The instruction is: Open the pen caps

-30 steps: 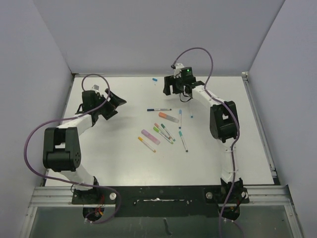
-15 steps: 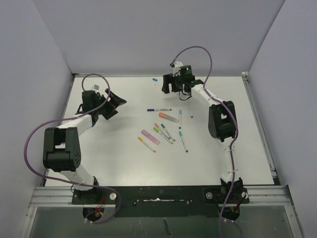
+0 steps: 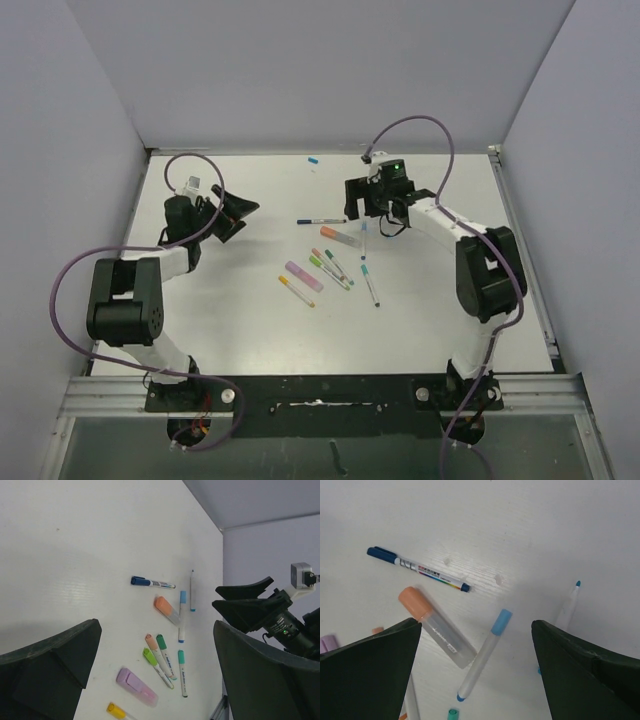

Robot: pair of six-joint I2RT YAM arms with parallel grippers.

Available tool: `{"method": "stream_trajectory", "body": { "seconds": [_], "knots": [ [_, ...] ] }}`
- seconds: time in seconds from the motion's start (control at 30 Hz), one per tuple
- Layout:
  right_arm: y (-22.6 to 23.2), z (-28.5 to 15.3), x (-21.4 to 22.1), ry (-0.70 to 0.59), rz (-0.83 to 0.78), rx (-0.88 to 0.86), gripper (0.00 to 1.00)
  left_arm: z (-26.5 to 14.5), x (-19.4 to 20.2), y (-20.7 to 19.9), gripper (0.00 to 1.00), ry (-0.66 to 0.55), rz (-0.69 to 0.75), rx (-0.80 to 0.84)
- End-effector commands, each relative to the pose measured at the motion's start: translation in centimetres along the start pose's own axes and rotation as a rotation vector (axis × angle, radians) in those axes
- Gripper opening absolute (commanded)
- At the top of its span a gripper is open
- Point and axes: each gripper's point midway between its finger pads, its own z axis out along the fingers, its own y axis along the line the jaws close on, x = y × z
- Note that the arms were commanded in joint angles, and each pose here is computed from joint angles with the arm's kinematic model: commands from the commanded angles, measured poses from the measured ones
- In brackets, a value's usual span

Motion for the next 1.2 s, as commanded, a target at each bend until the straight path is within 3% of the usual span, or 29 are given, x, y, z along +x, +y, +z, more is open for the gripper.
{"method": "stream_trajectory", "body": {
  "seconds": [0.0,0.1,0.23,0.4,0.53,0.67,0.87,1.17],
  "knots": [
    [0.9,-5.4,-6.1,-0.214,0.031,-0.054,0.98,-2.5,-2.3,-7.6,0.98,-0.126,0.13,0.325],
    [1.0,-6.6,-5.1,-0.2,0.003,-0.029,0.98,-3.3,-2.4,-8.7,0.98,-0.157,0.114,0.421],
    [0.8,-7.1,-3.0,-0.136,0.004,0.037,0.99,-1.8,-1.8,-8.0,0.98,-0.061,0.033,0.413],
    [0.8,-6.9,-0.4,-0.041,0.017,0.094,0.86,-0.9,-1.5,-6.4,0.98,-0.055,0.0,0.32],
    [0.9,-6.1,1.1,0.012,0.045,0.121,0.76,-0.8,-1.4,-5.9,0.98,-0.056,0.077,0.199],
    [1.0,-4.5,2.5,0.074,0.063,0.139,0.74,-0.9,-1.0,-5.6,0.98,-0.064,0.266,-0.063],
    [1.1,-2.8,3.7,0.126,0.101,0.148,0.69,-0.4,0.5,-6.5,0.98,0.024,0.285,-0.028],
    [1.0,-1.2,5.5,0.17,0.129,0.143,0.62,0.3,1.3,-5.7,0.93,0.022,0.264,-0.051]
  ]
}}
